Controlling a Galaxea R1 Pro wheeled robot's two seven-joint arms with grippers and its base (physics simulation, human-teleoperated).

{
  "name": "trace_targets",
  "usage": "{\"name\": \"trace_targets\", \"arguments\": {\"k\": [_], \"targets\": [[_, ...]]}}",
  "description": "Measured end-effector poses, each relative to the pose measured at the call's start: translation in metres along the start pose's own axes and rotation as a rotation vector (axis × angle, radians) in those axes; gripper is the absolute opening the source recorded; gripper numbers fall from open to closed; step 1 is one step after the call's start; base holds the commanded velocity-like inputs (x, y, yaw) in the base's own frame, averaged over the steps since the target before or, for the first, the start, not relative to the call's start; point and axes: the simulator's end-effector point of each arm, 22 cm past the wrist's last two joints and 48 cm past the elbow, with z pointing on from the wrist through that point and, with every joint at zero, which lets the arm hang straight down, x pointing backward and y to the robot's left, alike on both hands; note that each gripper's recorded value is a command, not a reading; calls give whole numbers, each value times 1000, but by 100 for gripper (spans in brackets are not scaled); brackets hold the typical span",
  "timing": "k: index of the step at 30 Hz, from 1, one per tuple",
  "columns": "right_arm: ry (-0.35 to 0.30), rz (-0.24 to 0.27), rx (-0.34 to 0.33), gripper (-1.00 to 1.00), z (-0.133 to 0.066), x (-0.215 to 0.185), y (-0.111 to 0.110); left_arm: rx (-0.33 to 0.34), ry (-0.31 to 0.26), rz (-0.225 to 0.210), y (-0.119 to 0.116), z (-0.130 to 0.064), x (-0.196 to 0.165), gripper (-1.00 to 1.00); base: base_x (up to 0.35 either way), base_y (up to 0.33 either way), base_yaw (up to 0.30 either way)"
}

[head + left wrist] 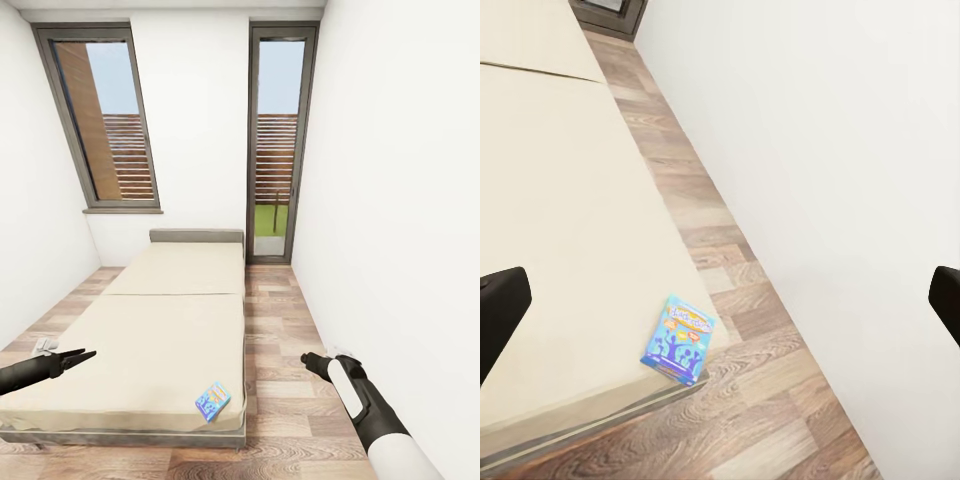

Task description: Put all the toys in the child's room - the three board games (two on the bed and one on the table), the two jigsaw puzzles on the table, and the tennis ball on the table - inside the toy box on the table in the child's room.

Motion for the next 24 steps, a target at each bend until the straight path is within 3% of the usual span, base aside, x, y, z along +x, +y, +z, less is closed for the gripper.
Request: {"name": "trace_targets", "arguments": {"k": [24], "targets": [[-6,2,-1,100,0,-2,0,0,0,-1,0,0,0,100,0,8,0]]}}
